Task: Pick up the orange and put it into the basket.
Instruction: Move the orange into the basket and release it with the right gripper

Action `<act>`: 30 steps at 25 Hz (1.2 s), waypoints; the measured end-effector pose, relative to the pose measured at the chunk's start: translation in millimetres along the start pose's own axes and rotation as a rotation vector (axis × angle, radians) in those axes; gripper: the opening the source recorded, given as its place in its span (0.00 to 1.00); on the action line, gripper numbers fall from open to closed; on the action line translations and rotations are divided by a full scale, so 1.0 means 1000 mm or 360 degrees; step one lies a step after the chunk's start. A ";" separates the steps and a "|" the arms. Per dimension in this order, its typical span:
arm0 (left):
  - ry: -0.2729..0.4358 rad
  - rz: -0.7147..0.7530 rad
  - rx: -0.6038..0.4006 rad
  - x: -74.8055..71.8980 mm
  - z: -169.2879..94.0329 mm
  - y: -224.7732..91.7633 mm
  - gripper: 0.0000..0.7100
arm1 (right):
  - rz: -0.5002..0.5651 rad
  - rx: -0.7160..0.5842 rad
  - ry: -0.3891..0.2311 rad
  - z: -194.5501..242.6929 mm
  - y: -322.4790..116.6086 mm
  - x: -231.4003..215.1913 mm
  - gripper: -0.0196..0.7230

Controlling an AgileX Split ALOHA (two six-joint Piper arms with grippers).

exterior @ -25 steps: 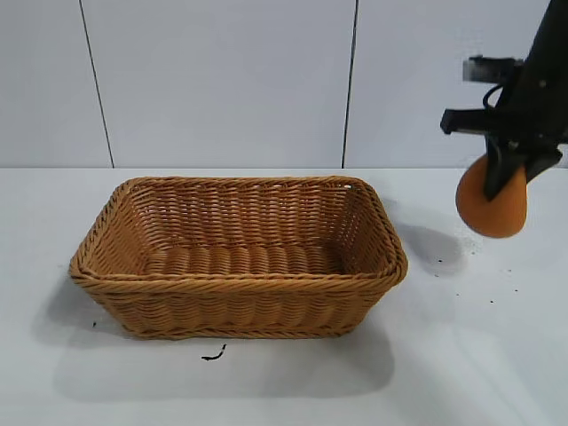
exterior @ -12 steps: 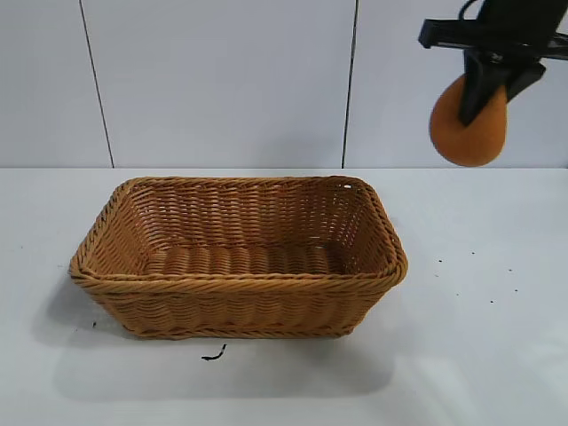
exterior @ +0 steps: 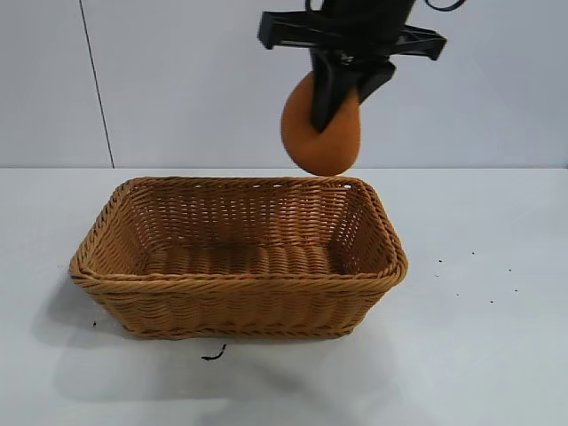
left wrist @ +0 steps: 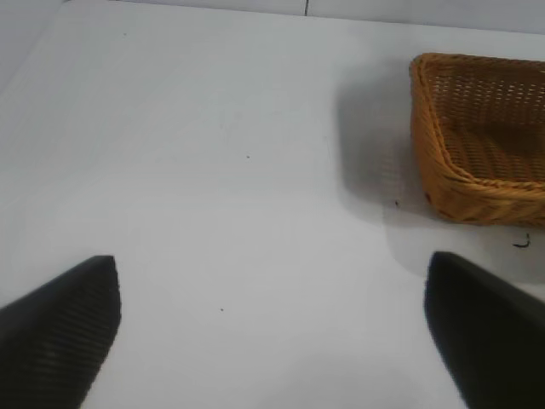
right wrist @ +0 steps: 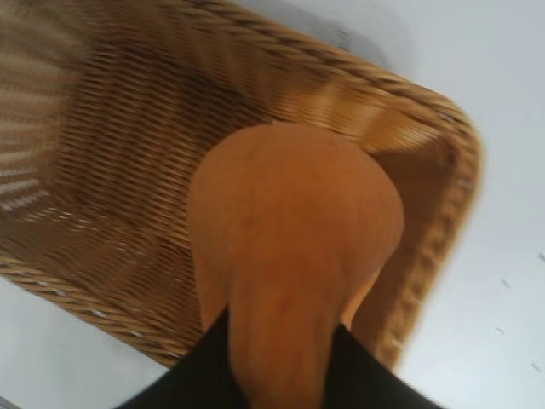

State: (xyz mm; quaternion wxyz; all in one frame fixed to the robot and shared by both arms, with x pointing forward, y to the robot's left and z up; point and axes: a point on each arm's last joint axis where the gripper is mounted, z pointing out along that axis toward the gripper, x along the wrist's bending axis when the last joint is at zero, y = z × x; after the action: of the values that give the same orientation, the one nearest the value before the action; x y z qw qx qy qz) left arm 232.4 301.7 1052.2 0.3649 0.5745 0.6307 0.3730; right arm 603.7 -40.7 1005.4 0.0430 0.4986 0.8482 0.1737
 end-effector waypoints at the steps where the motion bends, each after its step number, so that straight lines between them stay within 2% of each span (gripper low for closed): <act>1: 0.0000 0.0000 0.0000 0.000 0.000 0.000 0.98 | 0.0013 0.0014 -0.0001 0.011 0.000 0.000 0.09; 8: 0.0000 0.0000 0.0000 0.000 0.000 0.000 0.98 | 0.0037 0.0170 -0.0021 0.070 -0.009 -0.005 0.09; 13: 0.0000 0.0000 0.0000 0.000 0.000 0.000 0.98 | 0.0039 0.0184 -0.0024 0.079 -0.011 -0.006 0.09; 15: 0.0000 0.0000 0.0000 0.000 0.000 0.000 0.98 | 0.0045 0.0189 -0.0016 0.079 -0.011 -0.005 0.19; 16: 0.0000 0.0000 0.0000 0.000 0.000 0.000 0.98 | 0.0047 0.0197 -0.0015 0.079 -0.011 -0.005 0.30; 19: 0.0000 0.0000 0.0000 0.000 0.000 0.000 0.98 | 0.0055 0.0219 -0.0005 0.075 -0.012 -0.004 0.70; 20: 0.0000 0.0000 0.0000 0.000 0.000 0.000 0.98 | 0.0055 0.0217 -0.0003 0.072 -0.012 -0.004 0.81; 21: 0.0000 0.0000 0.0000 0.000 0.000 0.000 0.98 | 0.0052 0.0206 -0.0003 0.067 -0.010 -0.004 0.87; 24: 0.0000 0.0000 0.0000 0.000 0.000 0.000 0.98 | 0.0037 0.0170 -0.0008 0.044 -0.001 -0.002 0.94; 30: 0.0000 0.0000 0.0000 0.000 0.000 0.000 0.98 | -0.0028 0.0012 -0.0071 -0.021 0.032 0.002 0.96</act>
State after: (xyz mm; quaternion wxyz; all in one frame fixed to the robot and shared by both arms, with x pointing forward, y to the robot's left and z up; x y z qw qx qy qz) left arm 232.4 301.7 1052.2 0.3649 0.5745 0.6307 0.3730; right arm 624.5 -30.2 1035.8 0.0617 0.4950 0.8520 0.1590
